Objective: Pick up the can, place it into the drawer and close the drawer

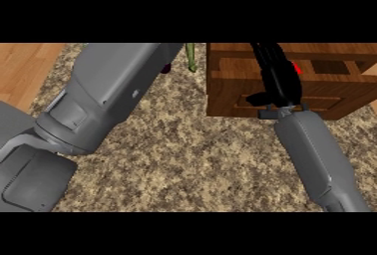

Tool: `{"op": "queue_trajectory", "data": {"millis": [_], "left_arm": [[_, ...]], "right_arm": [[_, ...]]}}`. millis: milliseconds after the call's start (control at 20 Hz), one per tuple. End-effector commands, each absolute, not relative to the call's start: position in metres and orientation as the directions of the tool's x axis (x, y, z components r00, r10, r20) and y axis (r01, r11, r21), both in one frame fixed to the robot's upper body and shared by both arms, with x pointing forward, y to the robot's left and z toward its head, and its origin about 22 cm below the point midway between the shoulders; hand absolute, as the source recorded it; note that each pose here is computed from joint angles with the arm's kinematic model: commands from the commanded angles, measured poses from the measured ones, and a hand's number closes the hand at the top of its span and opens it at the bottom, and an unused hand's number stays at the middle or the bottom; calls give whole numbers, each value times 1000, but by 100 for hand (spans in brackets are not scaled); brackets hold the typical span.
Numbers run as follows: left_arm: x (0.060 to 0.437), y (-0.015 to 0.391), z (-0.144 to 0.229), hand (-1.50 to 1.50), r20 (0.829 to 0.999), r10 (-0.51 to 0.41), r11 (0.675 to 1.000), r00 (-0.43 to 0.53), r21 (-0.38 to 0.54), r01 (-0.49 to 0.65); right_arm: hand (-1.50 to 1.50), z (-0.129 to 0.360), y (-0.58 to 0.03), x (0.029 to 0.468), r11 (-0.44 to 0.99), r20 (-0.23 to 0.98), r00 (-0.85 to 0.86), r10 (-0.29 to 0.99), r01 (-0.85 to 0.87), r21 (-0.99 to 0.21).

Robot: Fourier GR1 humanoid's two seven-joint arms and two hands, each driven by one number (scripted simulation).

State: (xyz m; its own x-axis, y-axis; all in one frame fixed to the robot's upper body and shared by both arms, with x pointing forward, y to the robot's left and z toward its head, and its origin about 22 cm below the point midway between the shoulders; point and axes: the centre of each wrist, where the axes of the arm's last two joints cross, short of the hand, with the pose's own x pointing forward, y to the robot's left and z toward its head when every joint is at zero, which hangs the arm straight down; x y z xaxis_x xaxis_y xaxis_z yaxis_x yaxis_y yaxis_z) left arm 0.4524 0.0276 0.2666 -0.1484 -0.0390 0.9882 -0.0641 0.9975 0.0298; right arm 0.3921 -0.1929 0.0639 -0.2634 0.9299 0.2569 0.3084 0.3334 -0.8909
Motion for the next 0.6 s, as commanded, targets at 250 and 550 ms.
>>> {"op": "queue_trajectory", "data": {"millis": [250, 550], "left_arm": [[453, 50, 261, -150, 991, -71, 996, -115, 64, -64], [450, 67, 260, -150, 989, -59, 997, -132, 52, -51]], "right_arm": [[-150, 70, -186, 431, 282, 219, -191, 957, 434, -856], [-150, 97, -180, 452, 272, 203, -191, 960, 479, -834]]}}
